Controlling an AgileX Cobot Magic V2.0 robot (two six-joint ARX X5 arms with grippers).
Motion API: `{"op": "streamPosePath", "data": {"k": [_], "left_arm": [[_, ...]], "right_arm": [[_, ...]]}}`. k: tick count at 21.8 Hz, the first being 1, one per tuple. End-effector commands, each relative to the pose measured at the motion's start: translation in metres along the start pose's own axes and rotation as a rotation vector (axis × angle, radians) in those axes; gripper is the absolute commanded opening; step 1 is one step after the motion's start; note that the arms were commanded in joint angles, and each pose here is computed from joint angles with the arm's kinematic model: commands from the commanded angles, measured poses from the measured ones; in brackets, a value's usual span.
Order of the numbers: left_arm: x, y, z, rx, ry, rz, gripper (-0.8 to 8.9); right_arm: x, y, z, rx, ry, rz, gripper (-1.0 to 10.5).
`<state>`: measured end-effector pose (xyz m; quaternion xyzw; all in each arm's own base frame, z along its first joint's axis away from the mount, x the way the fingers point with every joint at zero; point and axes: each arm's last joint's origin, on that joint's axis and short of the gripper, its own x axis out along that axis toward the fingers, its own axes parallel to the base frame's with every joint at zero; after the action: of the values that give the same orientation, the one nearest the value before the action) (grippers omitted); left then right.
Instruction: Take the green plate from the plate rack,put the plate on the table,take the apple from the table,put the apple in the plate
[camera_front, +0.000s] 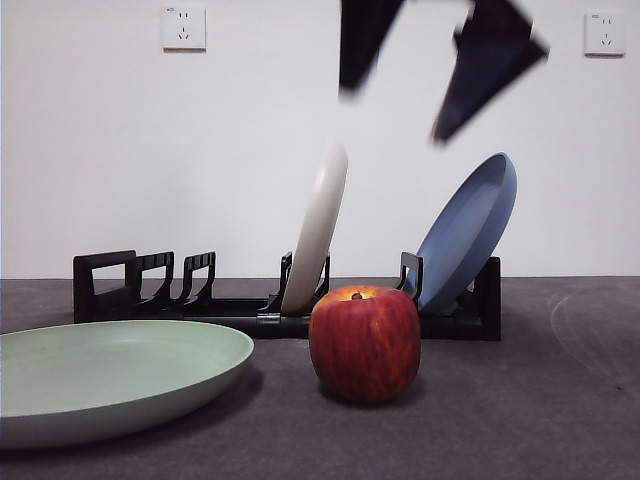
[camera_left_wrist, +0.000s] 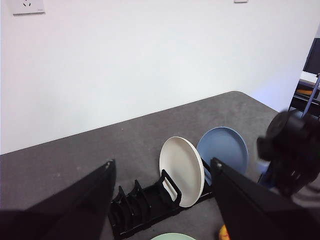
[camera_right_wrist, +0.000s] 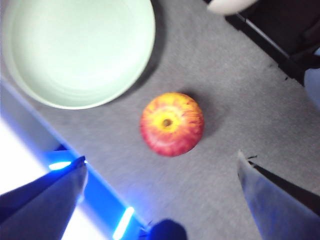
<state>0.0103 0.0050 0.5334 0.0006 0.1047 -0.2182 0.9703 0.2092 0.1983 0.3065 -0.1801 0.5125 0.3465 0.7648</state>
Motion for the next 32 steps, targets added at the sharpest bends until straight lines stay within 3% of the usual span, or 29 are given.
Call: {"op": "streamPosePath", "data": {"k": [1, 8, 13, 15, 27, 32], "left_arm": [[-0.001, 0.000, 0.000, 0.018, -0.002, 0.004, 3.18], [0.000, 0.000, 0.000, 0.031, 0.000, 0.004, 3.18], [0.000, 0.000, 0.000, 0.033, 0.000, 0.004, 3.18], [0.000, 0.000, 0.000, 0.035, 0.000, 0.004, 3.18], [0.000, 0.000, 0.000, 0.035, 0.000, 0.004, 3.18], [0.000, 0.000, 0.000, 0.035, 0.000, 0.004, 3.18]], "right_arm": [[0.026, -0.003, -0.006, 0.034, 0.013, -0.051, 5.0], [0.069, -0.007, -0.017, 0.045, 0.022, -0.060, 5.1], [0.096, -0.004, -0.017, 0.047, 0.073, 0.051, 5.1], [0.105, 0.001, -0.015, 0.037, 0.073, 0.057, 5.1], [0.130, 0.006, -0.015, 0.029, 0.106, 0.001, 4.9], [0.129, 0.005, -0.017, 0.029, 0.133, -0.033, -0.2]]}}
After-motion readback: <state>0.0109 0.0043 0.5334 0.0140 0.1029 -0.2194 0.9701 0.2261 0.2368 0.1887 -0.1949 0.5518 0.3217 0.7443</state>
